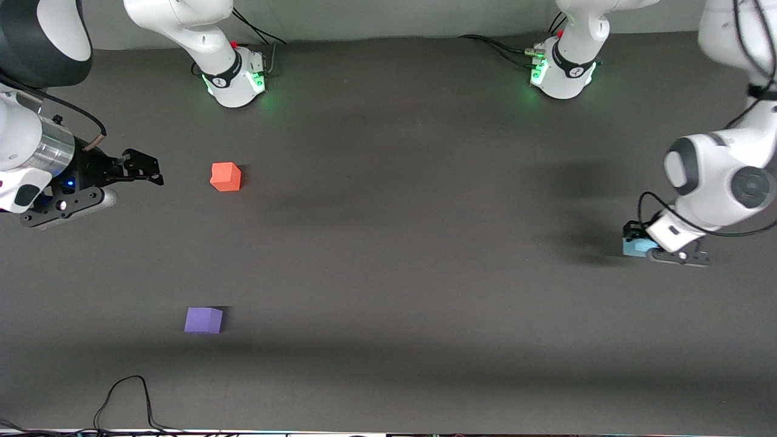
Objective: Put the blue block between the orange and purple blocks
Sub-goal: 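Lift the blue block with the left gripper and carry it toward mid-table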
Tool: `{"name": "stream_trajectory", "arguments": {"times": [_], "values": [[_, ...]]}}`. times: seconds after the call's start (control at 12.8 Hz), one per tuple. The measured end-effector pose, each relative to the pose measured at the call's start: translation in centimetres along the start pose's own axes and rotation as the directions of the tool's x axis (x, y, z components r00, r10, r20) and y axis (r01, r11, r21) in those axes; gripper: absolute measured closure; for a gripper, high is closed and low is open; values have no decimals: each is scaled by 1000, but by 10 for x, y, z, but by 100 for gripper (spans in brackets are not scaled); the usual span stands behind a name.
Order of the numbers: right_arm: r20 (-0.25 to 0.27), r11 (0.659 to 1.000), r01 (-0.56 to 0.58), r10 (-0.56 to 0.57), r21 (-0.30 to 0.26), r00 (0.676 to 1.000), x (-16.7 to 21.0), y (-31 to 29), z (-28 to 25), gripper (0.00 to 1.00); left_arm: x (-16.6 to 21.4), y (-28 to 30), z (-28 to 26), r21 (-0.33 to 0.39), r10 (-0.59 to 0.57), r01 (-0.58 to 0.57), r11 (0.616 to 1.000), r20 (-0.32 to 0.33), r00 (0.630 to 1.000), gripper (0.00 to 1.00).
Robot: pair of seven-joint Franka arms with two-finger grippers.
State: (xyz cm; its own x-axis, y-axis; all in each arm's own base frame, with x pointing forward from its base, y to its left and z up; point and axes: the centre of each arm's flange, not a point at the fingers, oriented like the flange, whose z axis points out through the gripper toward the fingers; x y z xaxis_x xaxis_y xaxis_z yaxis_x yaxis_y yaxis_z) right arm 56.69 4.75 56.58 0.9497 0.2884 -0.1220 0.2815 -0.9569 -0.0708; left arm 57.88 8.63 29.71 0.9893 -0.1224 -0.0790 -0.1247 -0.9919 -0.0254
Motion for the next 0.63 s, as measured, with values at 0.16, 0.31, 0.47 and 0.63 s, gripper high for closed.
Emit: {"name": "stream_trajectory", "arguments": {"times": [0.16, 0.31, 0.47, 0.63], "values": [[3, 999, -29, 29, -38, 1000, 7, 3, -3, 0, 19, 19, -80, -9, -45, 45, 999, 47, 998, 39], [9, 997, -55, 55, -49, 998, 9, 10, -8, 0, 36, 79, -135, -3, -90, 91, 996, 67, 994, 39], [12, 996, -67, 68, -50, 998, 7, 14, -11, 0, 47, 166, -163, 10, -136, 136, 991, 51, 989, 39], [35, 995, -76, 78, -63, 996, 8, 16, -6, 0, 48, 264, -170, 17, -178, 178, 984, 28, 984, 39]]}}
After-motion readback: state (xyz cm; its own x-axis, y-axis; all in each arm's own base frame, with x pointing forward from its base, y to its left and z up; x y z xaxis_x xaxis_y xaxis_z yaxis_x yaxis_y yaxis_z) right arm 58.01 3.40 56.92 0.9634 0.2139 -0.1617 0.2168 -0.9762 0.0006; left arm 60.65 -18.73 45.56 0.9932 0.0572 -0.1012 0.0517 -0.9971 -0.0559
